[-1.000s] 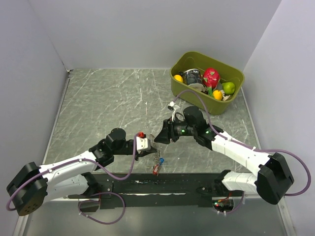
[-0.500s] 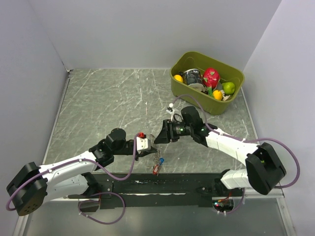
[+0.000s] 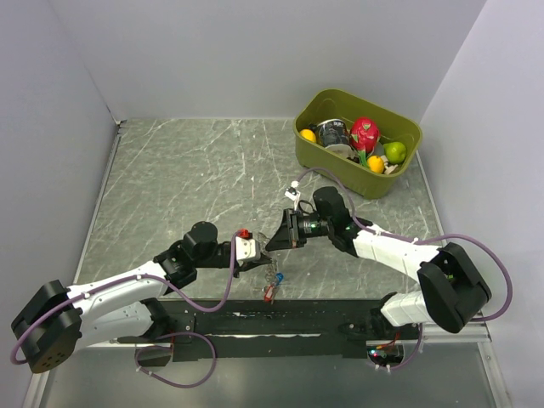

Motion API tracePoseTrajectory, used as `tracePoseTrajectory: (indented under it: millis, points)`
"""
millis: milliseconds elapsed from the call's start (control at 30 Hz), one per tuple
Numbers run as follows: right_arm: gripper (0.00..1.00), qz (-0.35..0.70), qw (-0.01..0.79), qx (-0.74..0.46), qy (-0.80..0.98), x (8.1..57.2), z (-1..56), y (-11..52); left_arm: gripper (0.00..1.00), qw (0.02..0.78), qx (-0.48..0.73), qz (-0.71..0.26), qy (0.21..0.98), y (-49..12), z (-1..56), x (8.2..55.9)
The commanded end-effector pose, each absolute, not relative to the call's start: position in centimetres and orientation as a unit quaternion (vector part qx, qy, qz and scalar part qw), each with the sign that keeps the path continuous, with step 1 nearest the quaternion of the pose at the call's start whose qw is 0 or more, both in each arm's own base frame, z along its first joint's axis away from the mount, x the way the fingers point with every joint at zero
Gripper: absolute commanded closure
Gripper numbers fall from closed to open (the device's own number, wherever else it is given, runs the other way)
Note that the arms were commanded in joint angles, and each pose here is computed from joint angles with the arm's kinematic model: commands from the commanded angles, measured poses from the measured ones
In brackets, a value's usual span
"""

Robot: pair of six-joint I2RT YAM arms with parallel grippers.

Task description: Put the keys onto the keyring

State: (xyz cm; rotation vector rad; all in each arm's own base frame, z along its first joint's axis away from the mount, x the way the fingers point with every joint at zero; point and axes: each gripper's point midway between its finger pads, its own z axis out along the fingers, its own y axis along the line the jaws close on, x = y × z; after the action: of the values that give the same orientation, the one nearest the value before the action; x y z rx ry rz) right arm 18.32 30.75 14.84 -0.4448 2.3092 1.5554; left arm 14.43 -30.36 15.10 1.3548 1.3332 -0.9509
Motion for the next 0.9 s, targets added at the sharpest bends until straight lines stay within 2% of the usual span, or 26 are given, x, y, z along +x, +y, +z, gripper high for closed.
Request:
tracePoseTrajectory:
  millis: [0,33,67,867]
  points:
    - [0.89,0.562,0.177,-0.154,0.793,18.9,15.8,31.1,0.99,0.489,0.562,-0.384,0.545,-30.5,15.5,14.6]
    - [0.92,0.562,0.177,-0.150,0.794,18.9,15.7,31.1,0.99,0.490,0.561,-0.384,0.546,-30.5,15.5,14.6]
    - [1.00,0.561,0.176,-0.150,0.795,18.9,15.5,31.1,0.99,0.489,0.562,-0.384,0.545,-30.5,15.5,14.5]
    - [1.00,0.563,0.276,-0.163,0.762,19.0,18.1,29.4,0.99,0.488,0.567,-0.371,0.550,-30.7,15.1,14.9]
